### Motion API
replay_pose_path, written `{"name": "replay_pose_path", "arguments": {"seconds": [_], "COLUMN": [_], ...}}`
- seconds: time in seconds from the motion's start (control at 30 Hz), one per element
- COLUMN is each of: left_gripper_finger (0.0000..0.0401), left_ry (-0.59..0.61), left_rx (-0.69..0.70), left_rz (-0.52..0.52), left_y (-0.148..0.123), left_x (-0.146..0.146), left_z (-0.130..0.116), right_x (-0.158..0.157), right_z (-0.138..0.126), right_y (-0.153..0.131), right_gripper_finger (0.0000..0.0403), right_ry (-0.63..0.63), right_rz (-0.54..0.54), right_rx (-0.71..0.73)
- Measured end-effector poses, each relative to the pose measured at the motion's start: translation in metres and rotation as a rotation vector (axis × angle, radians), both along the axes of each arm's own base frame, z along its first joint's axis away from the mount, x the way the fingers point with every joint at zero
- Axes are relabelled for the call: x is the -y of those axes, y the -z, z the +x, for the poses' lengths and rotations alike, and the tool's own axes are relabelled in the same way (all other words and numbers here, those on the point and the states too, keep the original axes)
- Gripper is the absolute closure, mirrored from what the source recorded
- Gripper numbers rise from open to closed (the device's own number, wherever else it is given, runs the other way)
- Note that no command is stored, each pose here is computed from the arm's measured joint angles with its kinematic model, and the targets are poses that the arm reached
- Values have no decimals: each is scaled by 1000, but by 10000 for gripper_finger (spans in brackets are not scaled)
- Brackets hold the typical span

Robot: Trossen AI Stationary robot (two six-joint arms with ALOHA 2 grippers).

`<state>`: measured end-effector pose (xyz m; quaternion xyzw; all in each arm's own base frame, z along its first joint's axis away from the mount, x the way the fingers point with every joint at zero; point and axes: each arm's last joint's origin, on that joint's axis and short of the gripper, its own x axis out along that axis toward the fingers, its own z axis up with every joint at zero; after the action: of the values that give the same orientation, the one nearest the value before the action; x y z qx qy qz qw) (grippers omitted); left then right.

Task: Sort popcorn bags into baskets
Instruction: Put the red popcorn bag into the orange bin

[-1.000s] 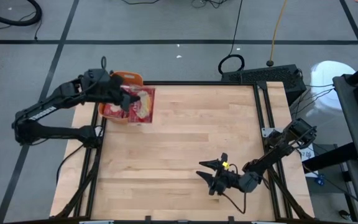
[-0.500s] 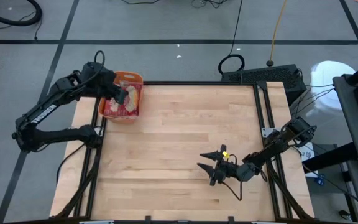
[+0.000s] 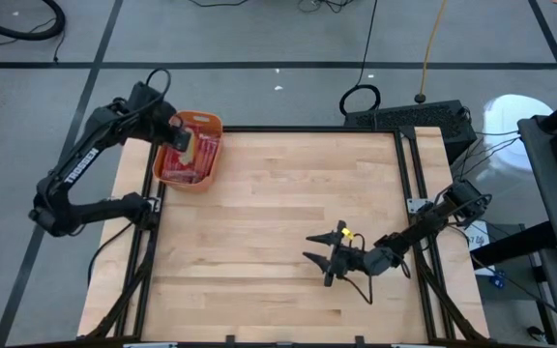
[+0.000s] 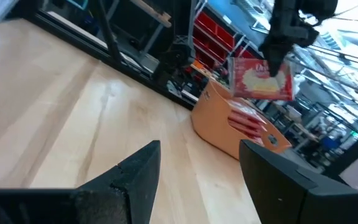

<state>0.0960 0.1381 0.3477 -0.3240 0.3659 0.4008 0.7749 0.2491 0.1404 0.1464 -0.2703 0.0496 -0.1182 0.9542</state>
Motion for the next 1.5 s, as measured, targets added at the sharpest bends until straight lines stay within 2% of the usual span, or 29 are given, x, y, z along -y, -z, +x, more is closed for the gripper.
{"name": "replay_pose_path", "arguments": {"seconds": [0.33,0.73,1.5], "left_gripper_finger": [354,354,354], "left_ry": [-1,-6,-30], "left_rx": [-99,-131,-189], "left_rz": [-57,-120,-130], "left_y": [14,27,36], "left_x": [-22,-39,-39], "left_z": [-7,1,5], "right_x": [1,1,1], "right_z": [1,1,1], "right_y": [0,0,0], "right_gripper_finger": [191,191,191], "right_ry": [-6,-6,-6], "right_rz": [13,12,13], "right_rx": [3,3,3]}}
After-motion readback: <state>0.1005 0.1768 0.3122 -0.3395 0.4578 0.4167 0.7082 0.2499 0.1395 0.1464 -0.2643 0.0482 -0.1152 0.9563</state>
